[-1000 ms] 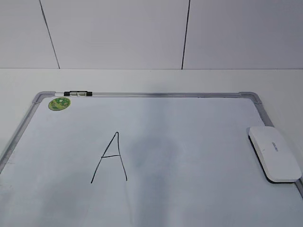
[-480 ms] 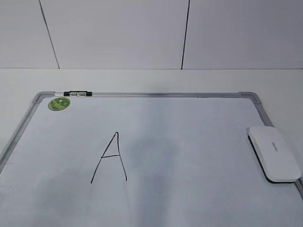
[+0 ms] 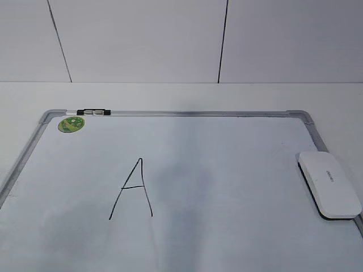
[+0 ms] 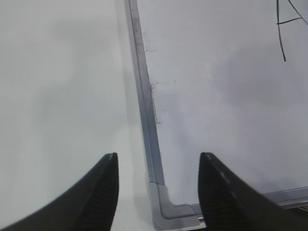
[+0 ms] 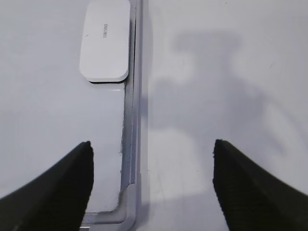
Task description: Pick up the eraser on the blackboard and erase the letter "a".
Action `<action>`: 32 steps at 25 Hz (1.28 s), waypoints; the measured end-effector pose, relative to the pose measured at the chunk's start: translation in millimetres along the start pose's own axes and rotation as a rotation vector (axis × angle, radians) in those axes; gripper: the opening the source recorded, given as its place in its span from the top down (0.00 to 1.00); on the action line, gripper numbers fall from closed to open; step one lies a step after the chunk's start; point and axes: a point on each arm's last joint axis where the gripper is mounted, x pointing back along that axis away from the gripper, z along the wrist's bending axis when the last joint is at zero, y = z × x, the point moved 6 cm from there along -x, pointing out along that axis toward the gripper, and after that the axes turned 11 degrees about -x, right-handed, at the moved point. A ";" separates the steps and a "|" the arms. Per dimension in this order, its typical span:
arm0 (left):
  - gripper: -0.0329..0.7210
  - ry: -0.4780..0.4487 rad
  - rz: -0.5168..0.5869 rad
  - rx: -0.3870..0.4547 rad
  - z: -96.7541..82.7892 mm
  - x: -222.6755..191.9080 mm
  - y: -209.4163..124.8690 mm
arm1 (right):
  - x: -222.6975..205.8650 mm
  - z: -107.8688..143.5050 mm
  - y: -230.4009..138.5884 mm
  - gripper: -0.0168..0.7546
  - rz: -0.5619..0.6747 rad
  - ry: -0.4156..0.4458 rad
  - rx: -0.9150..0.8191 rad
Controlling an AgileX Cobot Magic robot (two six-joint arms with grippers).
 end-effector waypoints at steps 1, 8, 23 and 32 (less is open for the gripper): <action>0.43 0.000 0.000 0.000 0.0 0.0 0.0 | 0.0 0.0 0.0 0.21 0.000 0.000 0.000; 0.43 0.001 -0.006 0.000 -0.1 0.8 -0.1 | 0.0 0.0 0.0 0.21 0.000 0.000 0.000; 0.48 0.129 -0.313 0.014 -3.5 41.5 -14.2 | 25.9 -14.7 -8.4 0.21 -0.204 -0.117 -0.154; 0.48 0.134 -0.310 0.018 -3.2 41.0 -14.4 | 29.9 -16.0 -10.6 0.21 -0.236 -0.121 -0.157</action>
